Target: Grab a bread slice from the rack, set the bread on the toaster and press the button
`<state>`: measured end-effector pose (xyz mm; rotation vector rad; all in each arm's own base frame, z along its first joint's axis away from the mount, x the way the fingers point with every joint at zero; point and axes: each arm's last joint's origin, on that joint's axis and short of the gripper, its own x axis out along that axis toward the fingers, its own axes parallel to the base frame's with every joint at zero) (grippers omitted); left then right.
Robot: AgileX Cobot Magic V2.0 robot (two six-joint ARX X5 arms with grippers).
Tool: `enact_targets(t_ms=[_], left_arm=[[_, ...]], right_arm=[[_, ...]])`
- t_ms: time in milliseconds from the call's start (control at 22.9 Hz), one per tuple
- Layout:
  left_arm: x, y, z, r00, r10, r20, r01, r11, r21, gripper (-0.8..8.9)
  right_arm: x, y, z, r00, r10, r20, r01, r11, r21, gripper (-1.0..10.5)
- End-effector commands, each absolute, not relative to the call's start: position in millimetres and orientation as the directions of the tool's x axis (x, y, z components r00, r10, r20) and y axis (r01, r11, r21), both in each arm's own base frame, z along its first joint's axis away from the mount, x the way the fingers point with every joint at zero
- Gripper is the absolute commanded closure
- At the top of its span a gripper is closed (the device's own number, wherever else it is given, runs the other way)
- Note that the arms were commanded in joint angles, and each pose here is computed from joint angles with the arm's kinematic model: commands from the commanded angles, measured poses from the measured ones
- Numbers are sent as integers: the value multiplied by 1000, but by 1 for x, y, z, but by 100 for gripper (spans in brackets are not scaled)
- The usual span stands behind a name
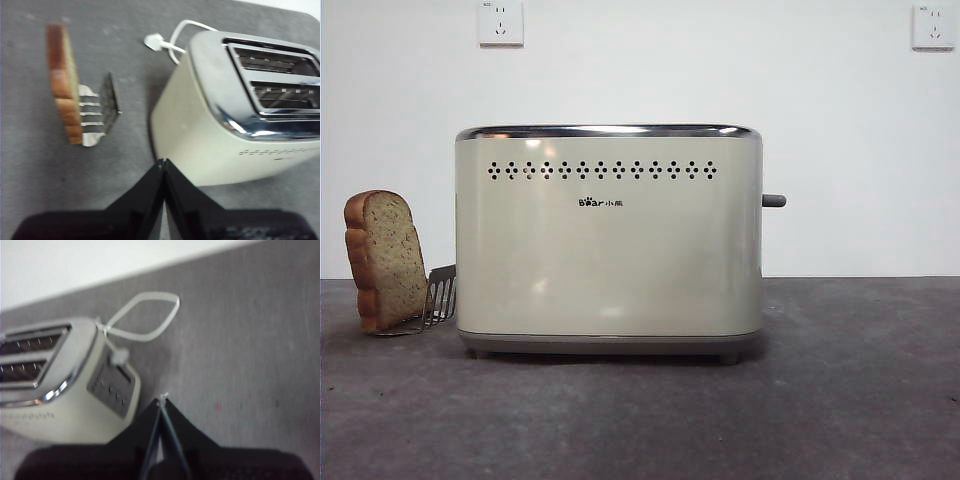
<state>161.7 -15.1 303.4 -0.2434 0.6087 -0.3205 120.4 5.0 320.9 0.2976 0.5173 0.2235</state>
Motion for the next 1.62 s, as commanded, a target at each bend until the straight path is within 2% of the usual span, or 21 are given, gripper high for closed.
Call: enact_targets(t_ms=[44,218,481,699,786,874,961,1005,1049,1311,1486,1617], left_arm=[[171,-16,307,752,-394,-528,233,909,-347,818],[186,-17,314,721,-395,-569,201,905,-374,818],[223,-18,338,635,-391,-667,171,912,-372,818],[269,-18,366,546,-370,-752,155,926,-343,817],[289,-16,374,507,-317,-801,129,947,-293,813],[307,-14,379,470,-217,-855,85,976,-201,800],[321,-12,380,436,-146,-888,71,989,-128,563],[327,-12,380,421,-139,-896,82,990,-115,373],[333,-12,378,414,-141,-899,95,989,-112,251],[361,4,349,365,-123,-923,88,991,-97,229],[377,15,339,409,-116,-905,74,993,-94,249],[386,20,325,377,-115,-919,64,993,-99,259]], right_arm=[[127,6,319,807,316,-498,-161,931,329,949],[141,8,321,743,417,-524,-284,905,318,949],[164,12,327,635,584,-506,-416,810,413,949],[175,12,340,638,592,-493,-444,805,393,949],[176,12,344,641,594,-486,-453,804,385,949],[176,12,345,643,598,-479,-460,801,383,949],[176,12,345,643,598,-479,-461,801,381,949],[176,12,345,643,598,-479,-462,801,380,949],[176,12,345,643,598,-479,-462,801,380,949],[176,12,345,640,598,-482,-460,801,382,949],[175,12,344,634,598,-491,-459,802,383,949],[175,12,343,631,596,-496,-454,803,386,949]])
